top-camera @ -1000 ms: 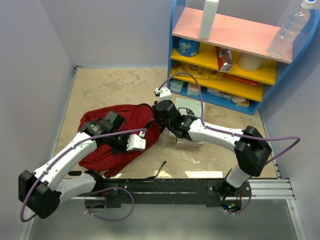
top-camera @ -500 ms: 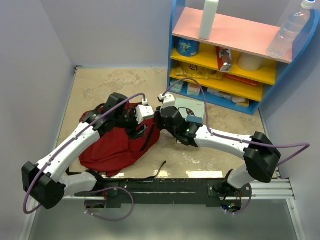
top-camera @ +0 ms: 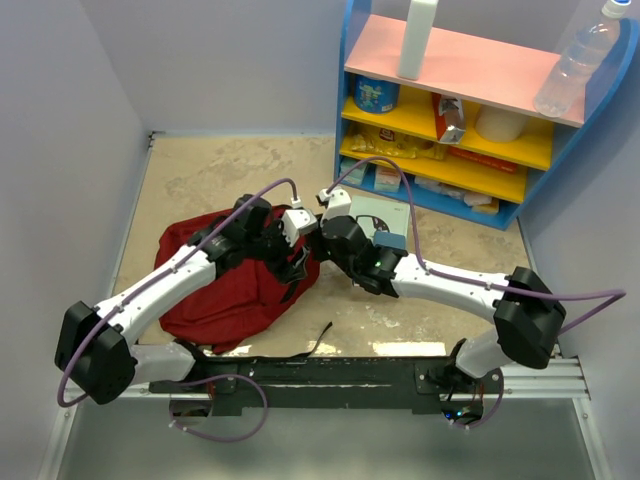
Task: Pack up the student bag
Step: Unzip the student bag at the center of the board.
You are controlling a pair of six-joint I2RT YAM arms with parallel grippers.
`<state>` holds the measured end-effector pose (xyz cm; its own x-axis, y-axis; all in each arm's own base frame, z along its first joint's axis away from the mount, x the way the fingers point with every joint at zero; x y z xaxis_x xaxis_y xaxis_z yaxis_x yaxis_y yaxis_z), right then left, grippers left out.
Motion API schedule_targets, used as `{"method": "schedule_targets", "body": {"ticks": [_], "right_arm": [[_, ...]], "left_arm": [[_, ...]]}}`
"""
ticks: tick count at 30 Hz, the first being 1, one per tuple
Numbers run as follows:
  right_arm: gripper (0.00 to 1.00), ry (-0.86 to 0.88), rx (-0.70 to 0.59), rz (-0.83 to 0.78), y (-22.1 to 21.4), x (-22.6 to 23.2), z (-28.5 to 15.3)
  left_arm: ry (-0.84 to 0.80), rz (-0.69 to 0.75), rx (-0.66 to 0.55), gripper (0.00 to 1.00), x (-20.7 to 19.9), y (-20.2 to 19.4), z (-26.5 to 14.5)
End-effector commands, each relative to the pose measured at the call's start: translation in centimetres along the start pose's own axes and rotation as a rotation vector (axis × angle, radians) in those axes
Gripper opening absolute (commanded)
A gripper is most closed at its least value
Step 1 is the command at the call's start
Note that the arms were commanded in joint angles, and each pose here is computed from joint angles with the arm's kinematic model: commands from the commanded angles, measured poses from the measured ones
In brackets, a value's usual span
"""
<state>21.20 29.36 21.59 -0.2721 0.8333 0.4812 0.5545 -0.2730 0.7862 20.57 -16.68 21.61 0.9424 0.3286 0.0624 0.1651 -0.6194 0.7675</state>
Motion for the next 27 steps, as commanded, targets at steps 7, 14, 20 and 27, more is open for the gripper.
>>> {"method": "schedule_targets", "body": {"ticks": [7,14,20,27], "right_arm": [[0.00,-0.024,-0.076,0.041,1.7,0.4,0.4],[0.00,-0.032,-0.067,0.103,2.0,-0.1,0.9],[0.00,0.024,-0.008,0.197,1.8,-1.0,2.2],[0.00,0.093,0.015,0.252,2.1,-1.0,2.3]], "left_arm": [[0.143,-0.061,0.037,0.57,-0.3,-0.6,2.2],[0.245,-0.054,0.085,0.59,0.0,-2.1,3.0],[0.225,-0.076,0.062,0.66,-0.4,-1.8,2.6],[0.167,-0.082,0.104,0.63,-0.9,-2.8,3.2]]}}
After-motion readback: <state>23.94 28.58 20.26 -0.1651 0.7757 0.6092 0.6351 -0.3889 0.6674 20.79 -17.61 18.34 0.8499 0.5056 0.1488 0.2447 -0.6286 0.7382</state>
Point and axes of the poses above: each gripper's point midway between its finger pads, its own z axis out along the fingers, its own x axis along the line the jaws close on, y = z × x, the point moved 10 cm from there along -z, back along the fingers, and after that the axes turned 14 degrees about z, right-handed, at the moved point
